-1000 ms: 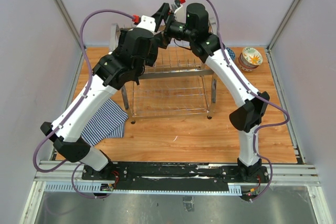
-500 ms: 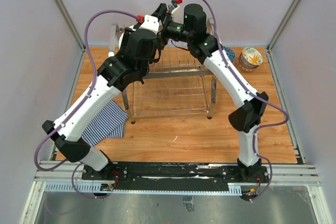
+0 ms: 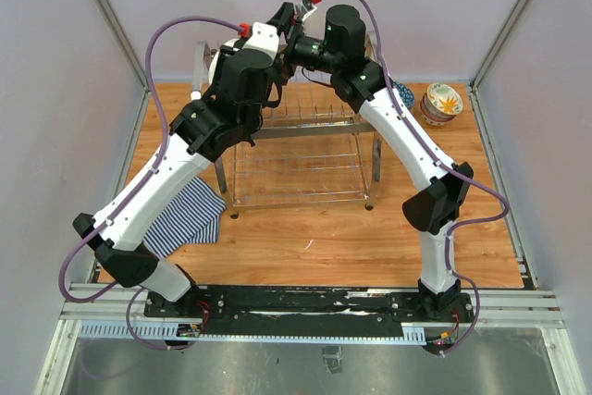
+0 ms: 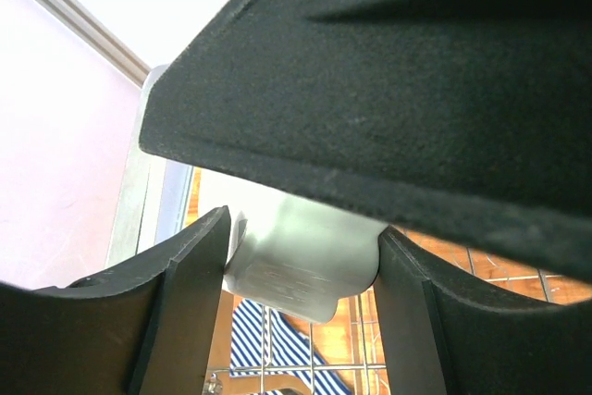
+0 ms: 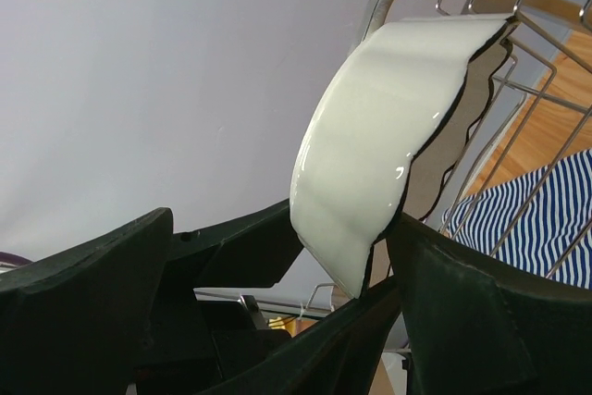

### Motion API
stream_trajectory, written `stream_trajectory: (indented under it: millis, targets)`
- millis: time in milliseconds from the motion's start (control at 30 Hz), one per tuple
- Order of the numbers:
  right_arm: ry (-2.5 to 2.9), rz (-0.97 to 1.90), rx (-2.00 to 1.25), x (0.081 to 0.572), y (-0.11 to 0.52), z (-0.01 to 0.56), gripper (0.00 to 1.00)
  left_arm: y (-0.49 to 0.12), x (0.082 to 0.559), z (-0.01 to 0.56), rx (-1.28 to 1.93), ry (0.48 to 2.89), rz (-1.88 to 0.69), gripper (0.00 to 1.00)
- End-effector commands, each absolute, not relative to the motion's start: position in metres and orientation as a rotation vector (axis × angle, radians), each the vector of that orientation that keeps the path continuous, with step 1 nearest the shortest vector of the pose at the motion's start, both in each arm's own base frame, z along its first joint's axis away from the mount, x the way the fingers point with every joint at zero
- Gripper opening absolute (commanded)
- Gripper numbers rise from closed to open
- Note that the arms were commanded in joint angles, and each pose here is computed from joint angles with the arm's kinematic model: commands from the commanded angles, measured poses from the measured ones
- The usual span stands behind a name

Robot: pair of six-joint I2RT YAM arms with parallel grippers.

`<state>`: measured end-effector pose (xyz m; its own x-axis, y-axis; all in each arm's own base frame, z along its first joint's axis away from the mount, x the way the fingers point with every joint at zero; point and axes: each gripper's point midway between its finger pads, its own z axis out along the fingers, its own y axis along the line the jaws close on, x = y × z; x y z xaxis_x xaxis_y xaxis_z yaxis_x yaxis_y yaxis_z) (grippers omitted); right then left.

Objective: Unload the bowls from the dish rack
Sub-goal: Pick up the bowl from the dish rack.

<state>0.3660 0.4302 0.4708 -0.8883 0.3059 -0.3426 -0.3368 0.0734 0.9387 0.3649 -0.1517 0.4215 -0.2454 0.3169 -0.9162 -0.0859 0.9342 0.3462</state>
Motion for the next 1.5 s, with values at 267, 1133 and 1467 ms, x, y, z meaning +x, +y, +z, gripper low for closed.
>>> stream_trajectory:
  millis: [267, 1133, 1467]
  targets:
    - [1.794, 1.91, -0.093, 0.358, 0.429, 0.496, 0.99, -0.119, 0.35, 0.448, 0.053, 1.734, 0.424, 0.63]
    - [1.681, 2.022, -0.068, 0.361, 0.43, 0.5, 0.99, -0.121, 0.343, 0.423, 0.043, 1.775, 0.36, 0.77]
    - [1.672, 2.032, -0.055, 0.362, 0.43, 0.502, 1.0, -0.126, 0.336, 0.434, 0.043, 1.771, 0.265, 0.83]
